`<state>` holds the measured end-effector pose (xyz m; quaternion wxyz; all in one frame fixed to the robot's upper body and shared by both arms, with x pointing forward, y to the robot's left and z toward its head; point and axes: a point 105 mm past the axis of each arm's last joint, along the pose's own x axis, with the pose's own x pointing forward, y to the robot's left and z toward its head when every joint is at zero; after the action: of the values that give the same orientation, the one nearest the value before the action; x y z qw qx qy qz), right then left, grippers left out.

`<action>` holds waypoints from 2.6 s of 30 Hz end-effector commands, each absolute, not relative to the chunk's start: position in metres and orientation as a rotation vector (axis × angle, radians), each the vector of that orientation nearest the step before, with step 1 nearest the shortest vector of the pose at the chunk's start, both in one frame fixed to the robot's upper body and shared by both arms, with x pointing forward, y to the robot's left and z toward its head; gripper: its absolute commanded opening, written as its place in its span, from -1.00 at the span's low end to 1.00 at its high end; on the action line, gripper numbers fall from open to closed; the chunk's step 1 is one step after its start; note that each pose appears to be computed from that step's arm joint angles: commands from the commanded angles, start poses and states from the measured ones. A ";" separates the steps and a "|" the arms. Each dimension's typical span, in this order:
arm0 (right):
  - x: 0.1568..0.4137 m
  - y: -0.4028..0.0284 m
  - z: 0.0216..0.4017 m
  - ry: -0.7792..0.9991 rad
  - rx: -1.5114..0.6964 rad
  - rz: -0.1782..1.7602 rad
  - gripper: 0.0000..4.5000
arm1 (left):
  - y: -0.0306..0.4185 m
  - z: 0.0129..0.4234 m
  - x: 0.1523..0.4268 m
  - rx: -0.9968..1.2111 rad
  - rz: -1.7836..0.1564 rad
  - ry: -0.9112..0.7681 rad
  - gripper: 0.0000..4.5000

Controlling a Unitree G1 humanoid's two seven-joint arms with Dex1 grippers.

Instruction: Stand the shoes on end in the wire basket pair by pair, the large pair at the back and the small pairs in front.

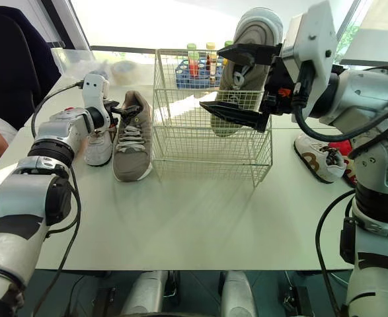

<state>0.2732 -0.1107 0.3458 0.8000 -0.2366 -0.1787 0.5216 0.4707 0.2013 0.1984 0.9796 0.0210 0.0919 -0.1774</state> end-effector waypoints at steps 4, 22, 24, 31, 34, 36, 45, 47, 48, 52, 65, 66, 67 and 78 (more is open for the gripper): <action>0.267 -0.112 0.355 -0.425 -0.543 1.090 1.00 | 0.197 0.186 0.473 0.023 -0.319 0.246 0.76; 0.273 -0.118 0.355 -0.409 -0.581 1.051 1.00 | 0.204 0.336 0.472 -0.237 -0.249 -0.295 -0.99; 0.273 -0.118 0.355 -0.407 -0.585 1.050 1.00 | 0.204 0.386 0.457 -0.286 -0.257 -0.467 -0.99; 0.276 -0.116 0.356 -0.407 -0.599 1.047 1.00 | 0.191 0.511 0.372 -0.182 -0.276 -1.008 -0.99; 0.276 -0.115 0.357 -0.412 -0.600 1.047 1.00 | 0.176 0.532 0.349 -0.133 -0.274 -1.169 -0.99; 0.276 -0.115 0.357 -0.417 -0.601 1.043 1.00 | 0.158 0.538 0.334 -0.137 -0.278 -1.307 -0.99; 0.272 -0.116 0.357 -0.425 -0.595 1.009 1.00 | 0.072 0.495 0.330 -0.083 -0.324 -1.481 -0.99; 0.271 -0.115 0.357 -0.423 -0.596 1.003 1.00 | 0.063 0.485 0.332 -0.052 -0.321 -1.493 -0.99; 0.270 -0.116 0.357 -0.422 -0.595 0.996 1.00 | 0.059 0.478 0.335 -0.053 -0.311 -1.485 -0.99; 0.267 -0.117 0.357 -0.414 -0.594 0.976 1.00 | 0.047 0.459 0.337 0.016 -0.281 -1.495 -0.99; 0.258 -0.118 0.357 -0.386 -0.603 0.949 1.00 | 0.024 0.416 0.354 0.163 -0.178 -1.420 -0.99; 0.258 -0.118 0.357 -0.384 -0.603 0.948 1.00 | 0.022 0.413 0.355 0.176 -0.175 -1.417 -0.99; 0.258 -0.118 0.357 -0.382 -0.604 0.946 1.00 | 0.020 0.410 0.357 0.185 -0.173 -1.408 -0.99; 0.257 -0.118 0.358 -0.379 -0.600 0.946 1.00 | 0.006 0.381 0.364 0.301 -0.172 -1.369 -0.99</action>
<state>0.2637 -0.1148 0.3457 0.8323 -0.2730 -0.1524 0.4577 0.3502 0.0069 0.3986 0.7389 0.1081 -0.6600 -0.0825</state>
